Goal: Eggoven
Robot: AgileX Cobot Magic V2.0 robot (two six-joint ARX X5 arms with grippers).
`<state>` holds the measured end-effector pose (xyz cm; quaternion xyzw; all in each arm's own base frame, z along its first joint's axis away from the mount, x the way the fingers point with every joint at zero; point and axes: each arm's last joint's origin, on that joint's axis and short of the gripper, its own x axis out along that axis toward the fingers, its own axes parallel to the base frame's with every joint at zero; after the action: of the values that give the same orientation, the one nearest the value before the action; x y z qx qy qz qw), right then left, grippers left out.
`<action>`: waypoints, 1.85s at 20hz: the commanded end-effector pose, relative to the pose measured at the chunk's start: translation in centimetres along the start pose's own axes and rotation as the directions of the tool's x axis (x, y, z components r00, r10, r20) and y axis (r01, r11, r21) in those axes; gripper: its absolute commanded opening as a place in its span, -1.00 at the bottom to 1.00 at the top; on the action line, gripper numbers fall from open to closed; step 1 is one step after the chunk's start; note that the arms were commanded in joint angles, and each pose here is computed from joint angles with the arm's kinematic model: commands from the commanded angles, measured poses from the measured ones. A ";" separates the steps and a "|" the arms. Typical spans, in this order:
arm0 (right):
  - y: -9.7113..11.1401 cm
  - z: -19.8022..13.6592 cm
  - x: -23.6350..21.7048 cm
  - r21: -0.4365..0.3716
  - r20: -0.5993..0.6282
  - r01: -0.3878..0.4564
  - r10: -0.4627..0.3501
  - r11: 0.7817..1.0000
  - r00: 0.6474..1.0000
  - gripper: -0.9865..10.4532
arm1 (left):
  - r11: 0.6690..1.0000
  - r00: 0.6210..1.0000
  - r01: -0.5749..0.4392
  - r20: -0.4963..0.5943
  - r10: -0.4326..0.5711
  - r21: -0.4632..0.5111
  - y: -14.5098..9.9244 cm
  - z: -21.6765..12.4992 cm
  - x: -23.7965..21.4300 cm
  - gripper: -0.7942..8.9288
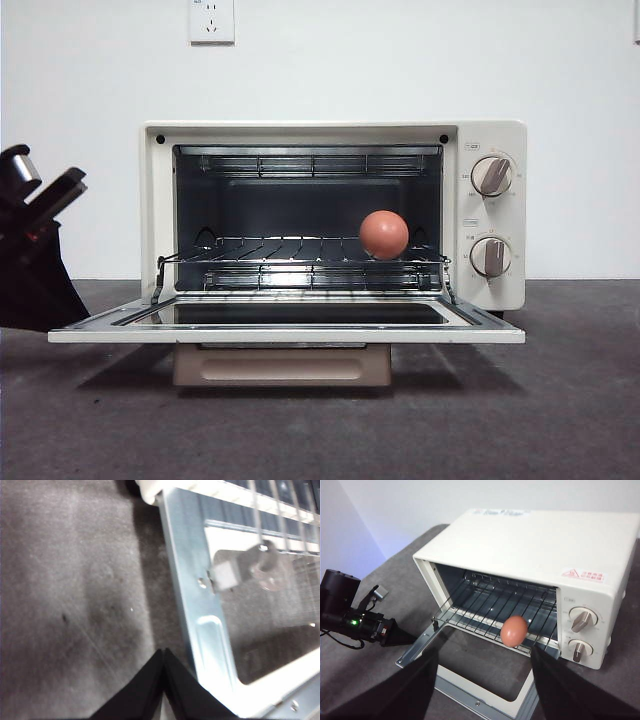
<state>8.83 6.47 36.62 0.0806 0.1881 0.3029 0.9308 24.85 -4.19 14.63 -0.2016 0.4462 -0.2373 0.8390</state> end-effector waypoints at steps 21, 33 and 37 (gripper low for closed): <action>0.1 0.1 -0.1 0.015 -0.014 0.023 -0.023 1.000 1.000 -0.31 | 0.883 0.860 0.469 0.221 -0.459 0.012 -1.4 4.3 0.5 -0.82; 0.0 -0.2 -0.1 0.016 -0.049 0.034 -0.033 0.999 0.998 -0.31 | 0.884 0.826 0.464 0.333 -0.454 0.055 -2.6 6.3 -0.8 -0.82; 0.0 -0.2 -0.1 0.015 -0.050 0.034 -0.033 0.999 0.998 -0.31 | 0.876 0.810 0.473 0.344 -0.476 0.098 -4.1 6.4 -2.4 -0.82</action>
<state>8.72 6.31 35.95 0.0706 0.2210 0.2845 0.9302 28.12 -5.21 20.99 -0.3496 0.2356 -0.3937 0.8169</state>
